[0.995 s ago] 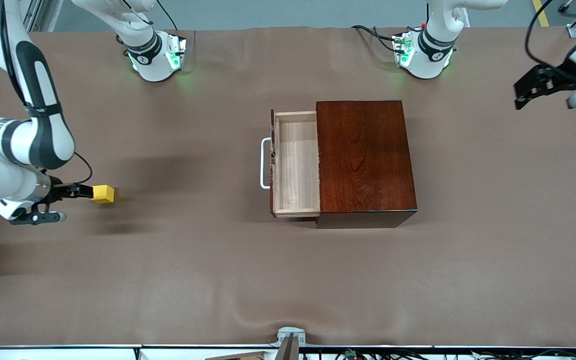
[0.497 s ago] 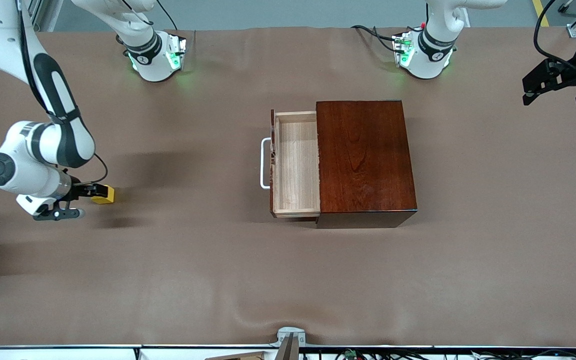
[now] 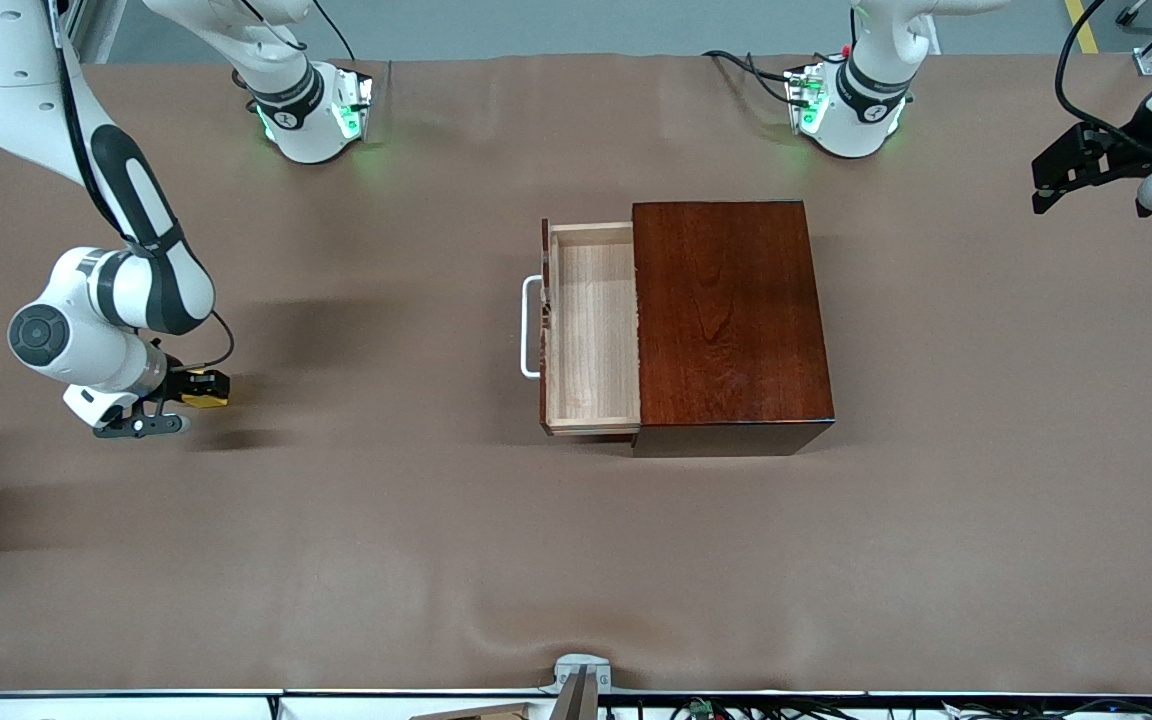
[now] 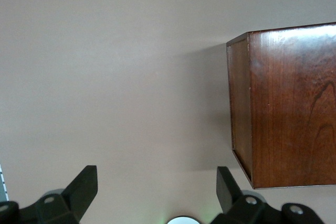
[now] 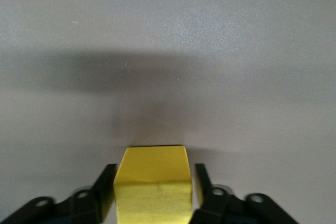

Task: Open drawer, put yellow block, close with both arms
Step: 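Lower the right gripper over the yellow cube and grasp it, then lift the yellow cube and carry it over the open drawer, then lower the cube into the drawer and open the right gripper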

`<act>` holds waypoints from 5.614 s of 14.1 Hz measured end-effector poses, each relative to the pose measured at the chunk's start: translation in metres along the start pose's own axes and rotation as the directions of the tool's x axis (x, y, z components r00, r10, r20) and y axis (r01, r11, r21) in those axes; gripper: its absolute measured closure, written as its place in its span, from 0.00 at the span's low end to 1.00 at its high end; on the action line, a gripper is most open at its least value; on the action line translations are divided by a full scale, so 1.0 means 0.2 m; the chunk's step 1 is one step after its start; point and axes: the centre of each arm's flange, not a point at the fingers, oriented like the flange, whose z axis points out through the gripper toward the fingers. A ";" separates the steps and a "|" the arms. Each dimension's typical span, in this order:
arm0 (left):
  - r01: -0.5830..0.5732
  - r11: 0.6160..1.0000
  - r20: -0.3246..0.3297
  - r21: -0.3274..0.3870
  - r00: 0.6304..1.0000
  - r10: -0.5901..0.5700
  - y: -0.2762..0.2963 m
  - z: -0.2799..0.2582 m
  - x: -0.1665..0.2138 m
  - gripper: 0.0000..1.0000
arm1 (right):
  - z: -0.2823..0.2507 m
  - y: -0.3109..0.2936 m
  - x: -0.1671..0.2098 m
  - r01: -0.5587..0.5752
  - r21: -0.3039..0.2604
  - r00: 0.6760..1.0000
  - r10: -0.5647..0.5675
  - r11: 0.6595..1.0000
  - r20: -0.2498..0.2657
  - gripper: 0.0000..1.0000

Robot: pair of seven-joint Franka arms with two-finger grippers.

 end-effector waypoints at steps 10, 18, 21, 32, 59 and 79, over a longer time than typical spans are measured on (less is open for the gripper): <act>0.002 1.000 -0.002 0.003 1.000 -0.002 0.00 0.00 0.00 0.00 | -0.16 -0.02 0.04 0.006 0.011 0.999 -0.007 1.000 0.036 0.44; 0.009 1.000 -0.001 0.003 1.000 -0.009 -0.01 0.00 0.00 0.00 | -0.63 -0.08 0.20 -0.027 0.100 0.992 0.014 0.995 0.128 0.44; 0.009 1.000 -0.001 0.003 1.000 -0.009 -0.01 0.00 0.00 0.00 | -0.73 -0.17 0.24 -0.064 0.106 0.988 0.047 0.992 0.148 0.44; 0.009 1.000 0.000 0.003 1.000 -0.009 -0.01 0.00 0.00 0.00 | -1.05 -0.89 0.29 -0.356 0.070 0.924 0.340 0.932 0.174 0.44; 0.007 1.000 0.006 0.003 1.000 -0.007 -0.01 0.01 0.00 0.00 | -1.14 -2.84 -0.12 -0.921 0.066 0.389 0.897 0.384 0.212 0.44; -0.001 1.000 0.008 0.003 1.000 0.001 0.01 0.02 0.00 0.00 | -0.80 -3.04 -0.15 -0.982 0.004 0.186 0.963 0.189 0.194 0.44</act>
